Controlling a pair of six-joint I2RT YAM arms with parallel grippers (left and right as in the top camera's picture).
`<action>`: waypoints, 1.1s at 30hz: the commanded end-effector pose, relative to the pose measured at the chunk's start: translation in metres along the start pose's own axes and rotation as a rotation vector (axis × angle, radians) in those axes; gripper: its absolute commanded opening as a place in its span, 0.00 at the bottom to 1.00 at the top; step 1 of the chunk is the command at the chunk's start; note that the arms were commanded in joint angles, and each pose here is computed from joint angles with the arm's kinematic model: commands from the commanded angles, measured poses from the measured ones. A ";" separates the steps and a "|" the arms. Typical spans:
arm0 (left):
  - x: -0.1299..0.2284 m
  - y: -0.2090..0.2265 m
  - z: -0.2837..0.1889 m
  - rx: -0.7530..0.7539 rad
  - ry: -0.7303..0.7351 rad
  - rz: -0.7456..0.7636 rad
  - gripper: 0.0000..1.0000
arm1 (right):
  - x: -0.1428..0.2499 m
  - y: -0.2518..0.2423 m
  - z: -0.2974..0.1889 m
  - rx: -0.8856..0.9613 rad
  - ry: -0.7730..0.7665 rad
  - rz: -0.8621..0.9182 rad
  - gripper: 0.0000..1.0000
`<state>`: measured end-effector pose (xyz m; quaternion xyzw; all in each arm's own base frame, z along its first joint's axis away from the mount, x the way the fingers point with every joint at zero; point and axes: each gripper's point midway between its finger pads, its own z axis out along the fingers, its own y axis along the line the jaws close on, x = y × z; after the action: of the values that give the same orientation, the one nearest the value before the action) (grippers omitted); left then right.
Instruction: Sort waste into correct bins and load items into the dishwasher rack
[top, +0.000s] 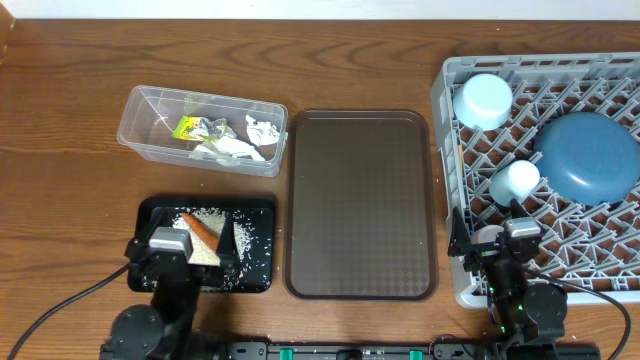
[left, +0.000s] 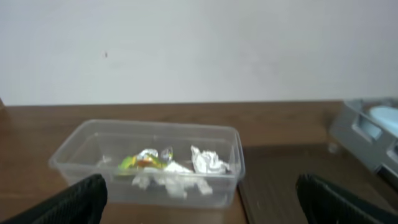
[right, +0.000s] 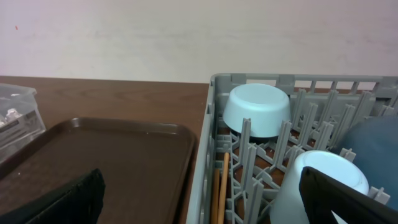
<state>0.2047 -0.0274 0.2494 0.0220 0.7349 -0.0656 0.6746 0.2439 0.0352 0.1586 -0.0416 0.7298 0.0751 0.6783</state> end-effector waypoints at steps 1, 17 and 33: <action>0.009 0.002 0.010 -0.006 -0.052 -0.028 1.00 | 0.001 0.002 0.000 -0.010 0.000 -0.012 0.99; 0.076 0.006 0.046 -0.005 -0.064 -0.050 1.00 | 0.000 0.002 0.000 -0.010 -0.001 -0.013 0.99; 0.105 0.024 0.046 -0.053 0.056 -0.052 1.00 | 0.000 0.002 0.000 -0.010 -0.001 -0.012 0.99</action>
<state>0.2454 -0.0089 0.1520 -0.0226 0.7412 -0.0475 0.6692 0.2439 0.0352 0.1587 -0.0418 0.7296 0.0750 0.6784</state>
